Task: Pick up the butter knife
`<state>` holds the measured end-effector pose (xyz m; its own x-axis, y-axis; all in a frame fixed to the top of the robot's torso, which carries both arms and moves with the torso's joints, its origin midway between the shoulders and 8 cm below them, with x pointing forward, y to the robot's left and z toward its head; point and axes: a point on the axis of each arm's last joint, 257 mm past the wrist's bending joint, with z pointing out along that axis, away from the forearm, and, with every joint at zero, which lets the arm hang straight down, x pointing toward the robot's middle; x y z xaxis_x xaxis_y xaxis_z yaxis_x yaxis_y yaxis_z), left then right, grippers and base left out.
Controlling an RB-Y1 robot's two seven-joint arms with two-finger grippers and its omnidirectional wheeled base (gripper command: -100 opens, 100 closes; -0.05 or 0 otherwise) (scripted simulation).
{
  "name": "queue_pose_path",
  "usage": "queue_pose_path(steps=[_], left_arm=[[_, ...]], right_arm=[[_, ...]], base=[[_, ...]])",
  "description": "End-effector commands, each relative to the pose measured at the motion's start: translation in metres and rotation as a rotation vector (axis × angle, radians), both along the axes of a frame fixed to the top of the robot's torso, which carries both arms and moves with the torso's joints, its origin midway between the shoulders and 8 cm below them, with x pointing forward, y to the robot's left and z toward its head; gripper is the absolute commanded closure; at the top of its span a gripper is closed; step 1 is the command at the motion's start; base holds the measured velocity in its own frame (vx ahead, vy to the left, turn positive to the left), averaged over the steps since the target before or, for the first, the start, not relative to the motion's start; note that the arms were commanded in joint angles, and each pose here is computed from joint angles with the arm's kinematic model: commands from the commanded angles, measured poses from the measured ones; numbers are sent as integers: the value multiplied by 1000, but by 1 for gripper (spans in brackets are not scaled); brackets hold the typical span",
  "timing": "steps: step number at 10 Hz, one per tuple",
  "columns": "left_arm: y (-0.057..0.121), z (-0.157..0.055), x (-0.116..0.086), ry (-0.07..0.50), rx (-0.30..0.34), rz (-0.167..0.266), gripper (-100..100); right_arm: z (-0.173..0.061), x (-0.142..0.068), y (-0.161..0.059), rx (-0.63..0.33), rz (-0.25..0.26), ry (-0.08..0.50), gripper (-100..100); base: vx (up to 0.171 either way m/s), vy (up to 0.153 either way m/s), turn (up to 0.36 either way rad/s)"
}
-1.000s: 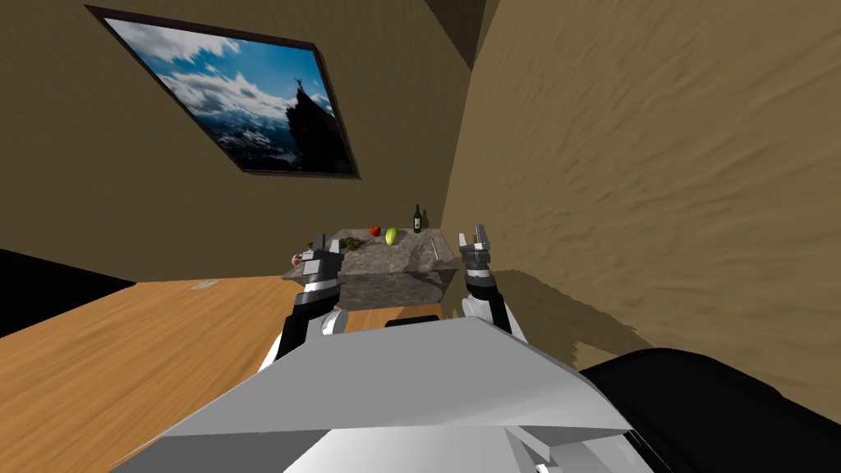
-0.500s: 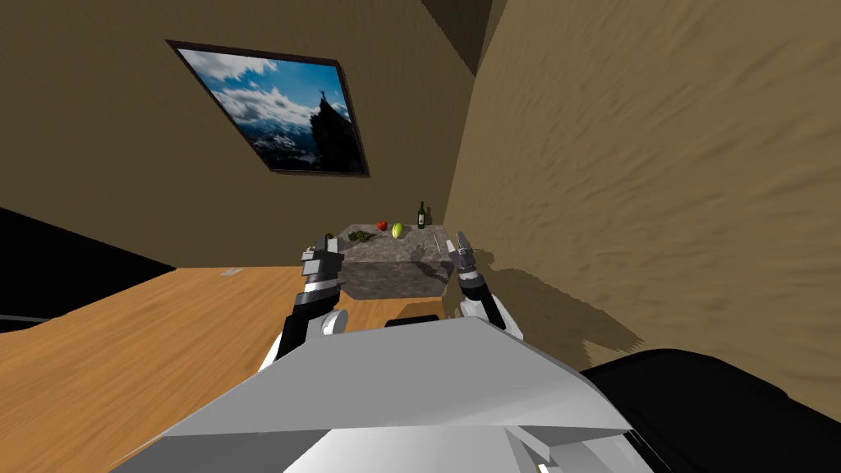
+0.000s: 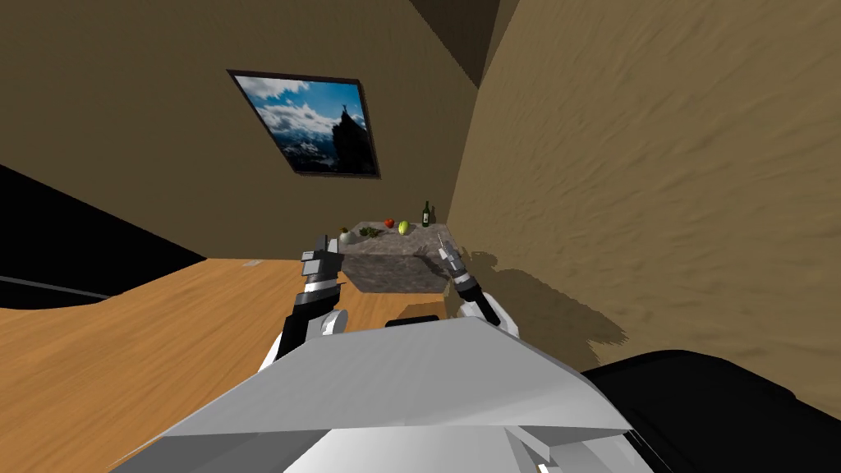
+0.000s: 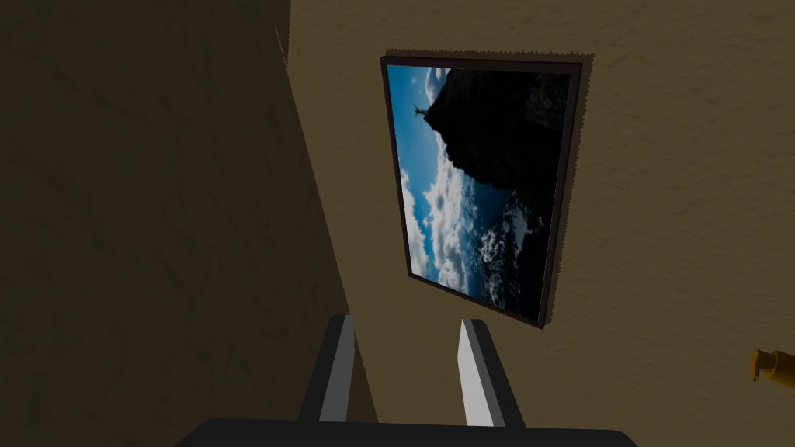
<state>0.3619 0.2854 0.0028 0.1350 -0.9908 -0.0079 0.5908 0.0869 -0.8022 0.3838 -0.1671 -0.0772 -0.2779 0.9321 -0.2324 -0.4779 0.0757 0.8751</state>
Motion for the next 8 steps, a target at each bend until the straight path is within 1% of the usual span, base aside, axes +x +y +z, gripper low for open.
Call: queue_pose_path(steps=[1,2,4,5,6,7,8], left_arm=[[0,0,0,0,0,0,0],[0,0,0,0,0,0,0],[0,0,0,0,0,0,0],[0,0,0,0,0,0,0],[0,0,0,0,0,0,0],[0,0,0,0,0,0,0],[0,0,0,0,0,0,0]], right_arm=[[-24,4,4,-54,23,52,-100],[-25,3,4,-63,26,53,-100],[-67,8,6,-150,56,140,-100],[-74,8,2,-175,58,153,-100],[-99,9,-1,-220,65,205,-100],[-101,8,-3,-236,69,207,-100],[-127,9,-10,-287,73,263,-100]], base=[[-100,45,101],[-72,52,42],[-95,74,155],[-100,44,41],[-80,53,100],[-56,41,66],[-48,56,133]])
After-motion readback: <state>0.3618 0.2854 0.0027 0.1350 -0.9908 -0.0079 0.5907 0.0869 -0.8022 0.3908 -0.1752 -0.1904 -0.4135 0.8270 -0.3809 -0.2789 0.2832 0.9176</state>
